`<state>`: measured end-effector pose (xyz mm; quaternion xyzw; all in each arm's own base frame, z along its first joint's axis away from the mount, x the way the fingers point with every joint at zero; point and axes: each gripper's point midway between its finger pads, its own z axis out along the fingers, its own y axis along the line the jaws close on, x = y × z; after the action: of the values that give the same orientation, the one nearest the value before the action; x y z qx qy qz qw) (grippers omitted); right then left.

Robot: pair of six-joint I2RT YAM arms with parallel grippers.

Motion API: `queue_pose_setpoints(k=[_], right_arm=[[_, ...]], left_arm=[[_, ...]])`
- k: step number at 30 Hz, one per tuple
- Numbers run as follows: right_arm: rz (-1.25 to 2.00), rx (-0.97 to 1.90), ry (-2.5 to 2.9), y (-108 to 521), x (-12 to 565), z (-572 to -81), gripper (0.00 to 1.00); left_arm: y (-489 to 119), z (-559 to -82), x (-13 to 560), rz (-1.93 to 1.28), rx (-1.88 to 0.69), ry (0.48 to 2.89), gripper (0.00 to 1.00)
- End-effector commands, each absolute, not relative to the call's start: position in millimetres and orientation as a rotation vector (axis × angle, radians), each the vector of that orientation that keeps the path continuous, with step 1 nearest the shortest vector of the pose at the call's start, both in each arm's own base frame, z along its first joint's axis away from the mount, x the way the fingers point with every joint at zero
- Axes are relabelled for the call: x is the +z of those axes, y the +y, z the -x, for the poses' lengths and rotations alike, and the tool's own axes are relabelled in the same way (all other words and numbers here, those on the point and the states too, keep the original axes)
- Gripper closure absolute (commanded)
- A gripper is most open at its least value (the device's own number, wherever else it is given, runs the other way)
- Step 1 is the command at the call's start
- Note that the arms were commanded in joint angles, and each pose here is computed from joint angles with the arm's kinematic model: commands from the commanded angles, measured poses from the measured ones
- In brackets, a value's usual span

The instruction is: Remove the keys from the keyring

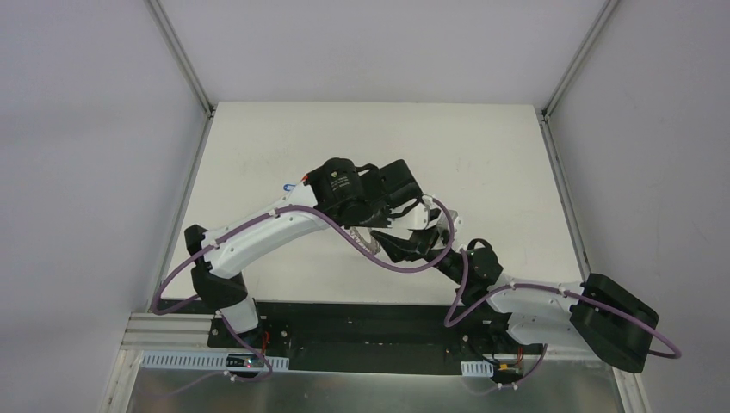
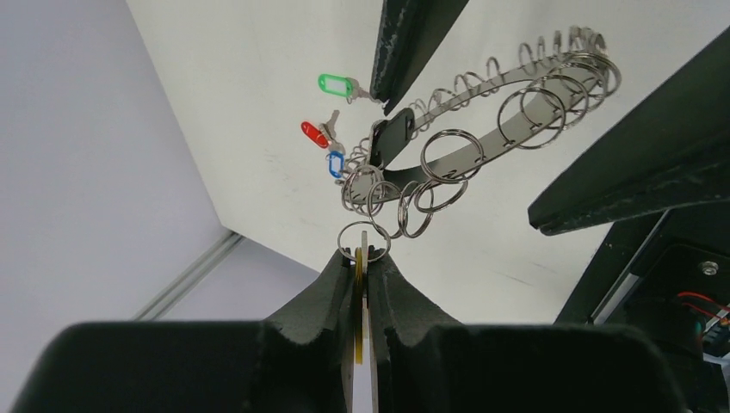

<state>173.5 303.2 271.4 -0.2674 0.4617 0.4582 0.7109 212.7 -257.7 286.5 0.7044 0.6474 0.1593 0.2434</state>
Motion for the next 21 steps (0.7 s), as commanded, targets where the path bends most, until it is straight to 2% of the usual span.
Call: queue_pose_setpoints(k=[1, 3, 5, 13, 16, 17, 21], right_arm=[[0.540, 1.087, 0.889, 299.2, 315.6, -164.0, 0.36], [0.530, 1.117, 0.898, 299.7, 318.0, -161.9, 0.29], [0.522, 1.133, 0.925, 301.2, 318.2, -163.3, 0.27], [0.568, 1.027, 1.046, 304.9, 299.5, -177.6, 0.29], [0.602, 1.002, 1.088, 309.6, 293.7, -181.2, 0.33], [0.601, 0.998, 1.087, 309.8, 293.6, -181.8, 0.36], [0.614, 0.996, 1.077, 309.3, 296.6, -179.9, 0.78]], left_arm=[[-260.9, -204.4, 307.8, -1.864, 0.358, 1.750, 1.00], [-263.5, -203.3, 309.3, -1.853, 0.338, 1.753, 1.00], [-265.9, -202.9, 309.8, -1.848, 0.324, 1.758, 1.00], [-272.3, -198.4, 312.5, -1.832, 0.259, 1.766, 1.00], [-274.4, -193.4, 313.8, -1.836, 0.209, 1.763, 1.00], [-275.0, -191.6, 313.9, -1.839, 0.192, 1.763, 1.00], [-273.1, -186.7, 314.1, -1.843, 0.160, 1.764, 1.00]])
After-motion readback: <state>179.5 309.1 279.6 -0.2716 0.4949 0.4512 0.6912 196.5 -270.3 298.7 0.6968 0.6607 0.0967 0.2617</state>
